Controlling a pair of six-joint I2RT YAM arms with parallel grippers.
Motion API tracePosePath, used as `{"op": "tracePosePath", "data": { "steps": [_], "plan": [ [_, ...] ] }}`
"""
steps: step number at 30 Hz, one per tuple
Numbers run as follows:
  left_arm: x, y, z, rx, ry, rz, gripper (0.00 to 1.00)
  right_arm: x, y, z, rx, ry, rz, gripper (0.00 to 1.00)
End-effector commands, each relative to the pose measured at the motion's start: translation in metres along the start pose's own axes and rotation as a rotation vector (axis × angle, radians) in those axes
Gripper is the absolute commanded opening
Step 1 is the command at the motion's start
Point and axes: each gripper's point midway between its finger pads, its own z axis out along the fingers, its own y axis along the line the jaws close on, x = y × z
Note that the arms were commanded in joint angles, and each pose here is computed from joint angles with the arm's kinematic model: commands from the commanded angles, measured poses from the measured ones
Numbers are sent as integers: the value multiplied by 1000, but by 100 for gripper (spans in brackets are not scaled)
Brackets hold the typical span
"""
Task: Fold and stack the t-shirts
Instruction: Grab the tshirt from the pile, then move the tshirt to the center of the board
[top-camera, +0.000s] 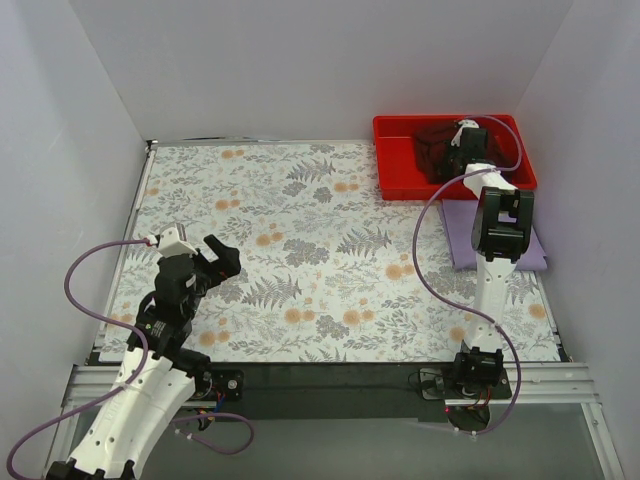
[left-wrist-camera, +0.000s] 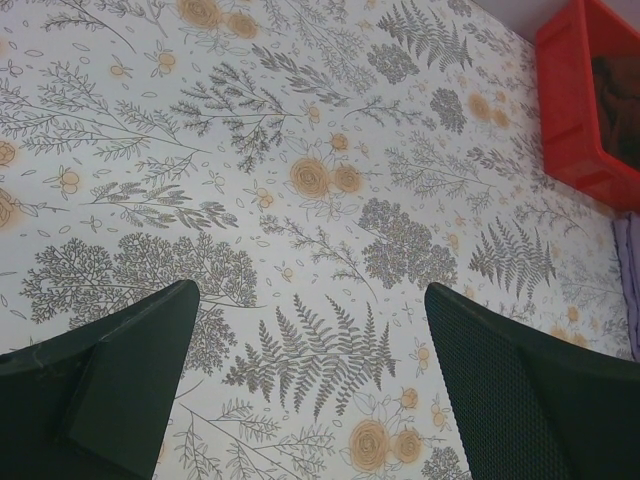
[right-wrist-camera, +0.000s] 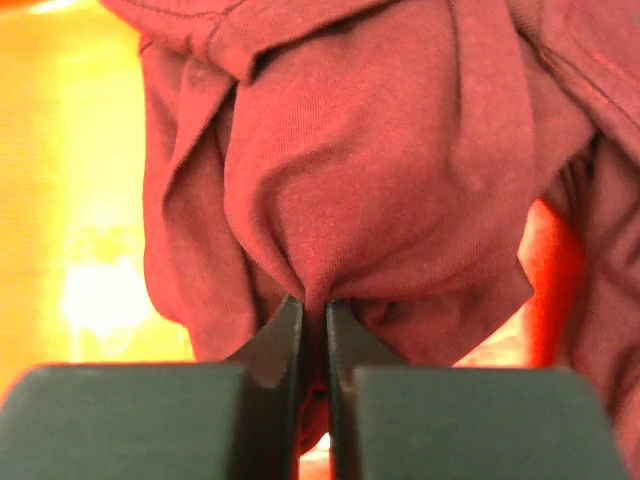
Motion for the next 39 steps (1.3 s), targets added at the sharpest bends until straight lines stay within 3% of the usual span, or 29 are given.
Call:
{"op": "tracePosePath", "data": {
  "steps": [1,9,13,15,21,24,27,29,31,32,33,36,39],
  "plan": [
    [-13,-7,-3,26,-36,2,96,-18,21,-2,-89,-37,-2,1],
    [-16,-7,-7,37,-57,2,96,-128,68,-89,-184,-261,-80,1],
    [-18,-7,-9,41,-69,1,96,-199,111,-182,-257,-443,-170,1],
    [-19,-7,-10,39,-74,-2,96,-219,159,-235,-348,-525,-230,1],
    [-22,-8,-15,50,-86,-15,96,-233,268,-385,-610,-702,-358,1],
    [-23,-8,-17,56,-93,-19,96,-220,311,-451,-757,-757,-397,1],
    [-24,-9,-19,62,-98,-22,96,-193,335,-484,-860,-742,-387,1],
    [-24,-9,-20,60,-99,-23,96,-152,338,-458,-879,-622,-365,18],
    [-24,-9,-20,63,-100,-25,96,-124,327,-448,-863,-542,-306,41],
    [-24,-9,-20,63,-97,-26,96,-78,314,-410,-816,-414,-282,51],
    [-23,-9,-20,65,-95,-26,96,-67,298,-406,-744,-401,-243,63],
    [-21,-10,-20,70,-82,-23,96,15,257,-367,-606,-212,-191,70],
    [-18,-10,-18,69,-68,-20,96,71,230,-358,-534,-85,-204,70]
  ]
}}
